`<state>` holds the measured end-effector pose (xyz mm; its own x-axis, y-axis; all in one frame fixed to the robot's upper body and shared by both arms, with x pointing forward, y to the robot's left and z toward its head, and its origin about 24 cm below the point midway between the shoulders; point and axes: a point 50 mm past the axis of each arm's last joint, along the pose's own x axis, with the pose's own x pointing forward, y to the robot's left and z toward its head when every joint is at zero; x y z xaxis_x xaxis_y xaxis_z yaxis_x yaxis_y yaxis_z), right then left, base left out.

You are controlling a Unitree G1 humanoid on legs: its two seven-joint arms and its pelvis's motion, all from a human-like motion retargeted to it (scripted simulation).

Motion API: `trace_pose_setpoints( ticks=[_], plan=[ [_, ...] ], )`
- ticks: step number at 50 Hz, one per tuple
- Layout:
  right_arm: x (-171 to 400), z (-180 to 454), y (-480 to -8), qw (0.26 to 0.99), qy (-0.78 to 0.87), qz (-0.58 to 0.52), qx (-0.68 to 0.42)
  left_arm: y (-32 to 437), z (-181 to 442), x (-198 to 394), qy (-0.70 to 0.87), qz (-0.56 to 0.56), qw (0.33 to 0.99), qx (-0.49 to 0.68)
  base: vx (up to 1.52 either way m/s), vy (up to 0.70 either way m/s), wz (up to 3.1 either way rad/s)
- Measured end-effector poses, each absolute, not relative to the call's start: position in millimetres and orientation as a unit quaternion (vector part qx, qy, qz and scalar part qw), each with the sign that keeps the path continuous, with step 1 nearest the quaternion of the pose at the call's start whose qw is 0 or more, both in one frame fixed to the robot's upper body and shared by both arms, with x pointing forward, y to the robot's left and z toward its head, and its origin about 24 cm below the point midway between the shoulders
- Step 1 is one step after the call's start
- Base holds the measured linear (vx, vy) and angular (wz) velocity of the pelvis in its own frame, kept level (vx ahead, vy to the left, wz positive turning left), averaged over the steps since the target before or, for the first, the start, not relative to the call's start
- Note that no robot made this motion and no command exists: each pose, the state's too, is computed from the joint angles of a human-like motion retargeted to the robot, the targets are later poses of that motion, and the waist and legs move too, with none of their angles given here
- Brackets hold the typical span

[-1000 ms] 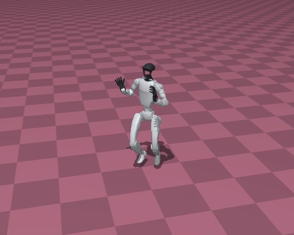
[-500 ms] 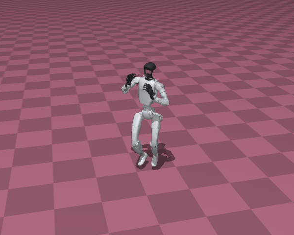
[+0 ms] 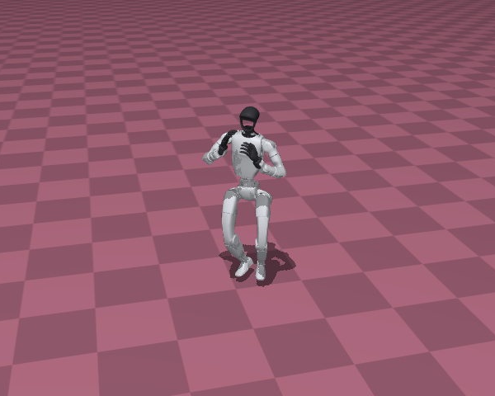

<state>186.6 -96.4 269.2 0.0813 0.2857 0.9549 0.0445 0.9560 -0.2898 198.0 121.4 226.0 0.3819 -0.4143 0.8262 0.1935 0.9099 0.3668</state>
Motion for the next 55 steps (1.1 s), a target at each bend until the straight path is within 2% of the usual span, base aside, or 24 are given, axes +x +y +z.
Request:
trace_pose_setpoints(
  ticks=[7, 14, 20, 32, 38, 46, 55],
  plan=[
    [180.4, 272.1, -99.3, 0.724, -0.679, 0.079, -0.096, 126.6, 224.0, 194.0, -0.511, -0.156, 0.844, 0.057, 0.16, -0.07, 0.37],
    [171.9, 285.8, -100.4, 0.691, -0.715, 0.064, -0.088, 109.5, 255.8, 182.2, -0.602, -0.19, 0.773, 0.068, 0.11, -0.12, 0.59],
    [171.6, 284.2, -102.0, 0.701, -0.706, 0.072, -0.074, 102.8, 260.6, 180.7, -0.608, -0.215, 0.764, 0.018, 0.01, -0.16, 1.09],
    [177.6, 287.9, -91.2, 0.672, -0.704, 0.136, -0.187, 108.3, 252.8, 189.1, -0.55, -0.231, 0.803, 0.003, -0.08, -0.15, -0.02],
    [182.1, 267.3, -87.3, 0.698, -0.675, 0.152, -0.184, 114.5, 229.4, 196.8, -0.519, -0.168, 0.838, 0.016, 0.04, -0.05, 0.37],
    [184.6, 271.5, -94.6, 0.708, -0.682, 0.104, -0.148, 115.4, 250.7, 190.8, -0.586, -0.126, 0.801, 0.001, 0.1, -0.04, 0.32],
    [186.5, 274.9, -90.5, 0.722, -0.676, 0.107, -0.105, 103.2, 254.5, 190.2, -0.561, -0.166, 0.808, -0.071, 0.1, 0.02, -0.19]
  ],
)
